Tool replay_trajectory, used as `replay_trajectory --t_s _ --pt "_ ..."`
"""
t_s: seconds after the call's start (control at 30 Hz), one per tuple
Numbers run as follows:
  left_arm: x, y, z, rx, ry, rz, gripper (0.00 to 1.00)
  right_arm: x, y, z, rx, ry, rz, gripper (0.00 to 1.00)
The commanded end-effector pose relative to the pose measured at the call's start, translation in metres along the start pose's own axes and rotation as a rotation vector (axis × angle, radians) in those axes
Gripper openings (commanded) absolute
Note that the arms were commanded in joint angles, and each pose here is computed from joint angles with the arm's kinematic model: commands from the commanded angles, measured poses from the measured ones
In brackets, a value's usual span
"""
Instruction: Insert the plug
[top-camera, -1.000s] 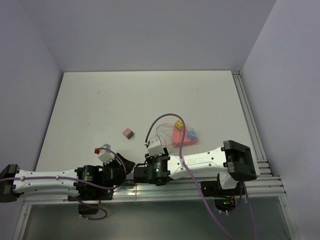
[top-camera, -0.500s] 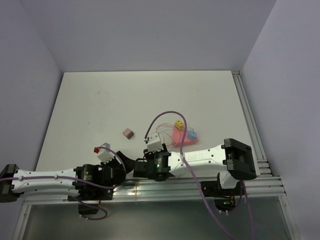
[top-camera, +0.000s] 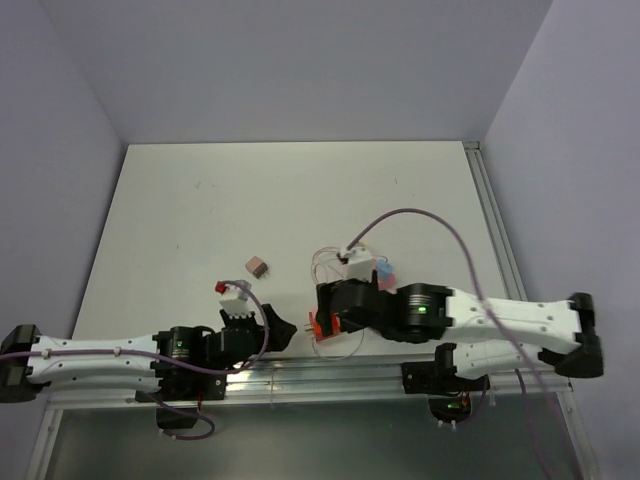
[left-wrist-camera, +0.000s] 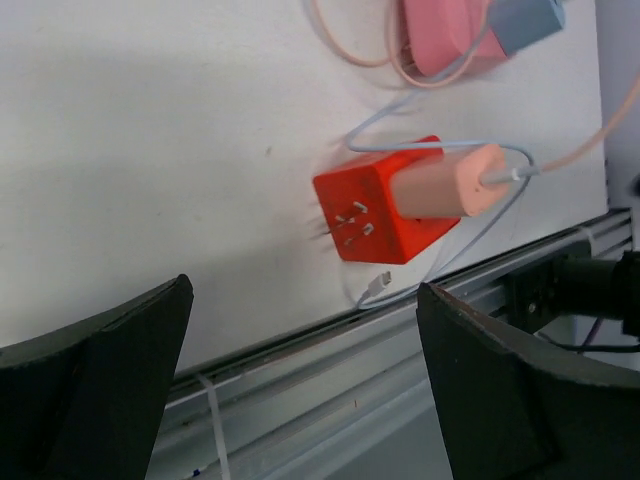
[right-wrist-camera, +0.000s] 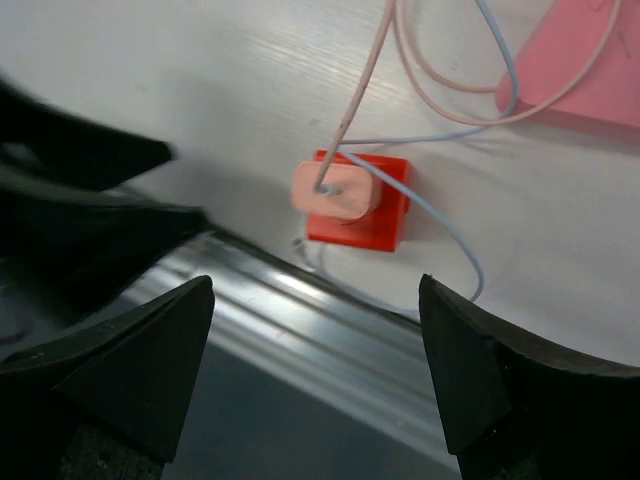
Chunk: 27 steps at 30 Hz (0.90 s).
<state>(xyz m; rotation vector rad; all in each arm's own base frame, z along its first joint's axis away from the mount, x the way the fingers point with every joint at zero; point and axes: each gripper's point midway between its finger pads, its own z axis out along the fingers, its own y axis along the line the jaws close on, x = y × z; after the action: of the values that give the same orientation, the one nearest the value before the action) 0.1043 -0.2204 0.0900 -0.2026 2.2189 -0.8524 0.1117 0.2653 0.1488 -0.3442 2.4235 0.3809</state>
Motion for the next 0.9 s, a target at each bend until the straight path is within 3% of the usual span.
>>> replay_trajectory --t_s 0.0,0.13,0.23,0.43,0.73,0.87 --pt "-0.005 -0.054 0.003 0.147 -0.003 0.183 1.00 -0.017 -0.001 -0.055 -0.197 -0.062 0.080 0.89" --pt "-0.005 -0.063 0.022 0.056 -0.015 0.417 0.99 -0.038 -0.028 -0.107 -0.326 -0.180 0.193 0.88" --pt "0.006 -0.069 0.044 0.022 -0.002 0.605 0.98 -0.036 -0.045 -0.112 -0.309 -0.193 0.212 0.87" --pt "0.026 -0.072 0.074 0.010 0.023 0.829 1.00 -0.023 -0.051 -0.109 -0.307 -0.162 0.216 0.85" --pt "0.016 -0.076 0.085 0.063 -0.070 0.925 0.99 -0.028 -0.057 -0.121 -0.337 -0.192 0.230 0.84" --pt "0.031 -0.083 0.086 0.200 0.007 0.919 1.00 -0.029 -0.056 -0.121 -0.338 -0.191 0.224 0.84"
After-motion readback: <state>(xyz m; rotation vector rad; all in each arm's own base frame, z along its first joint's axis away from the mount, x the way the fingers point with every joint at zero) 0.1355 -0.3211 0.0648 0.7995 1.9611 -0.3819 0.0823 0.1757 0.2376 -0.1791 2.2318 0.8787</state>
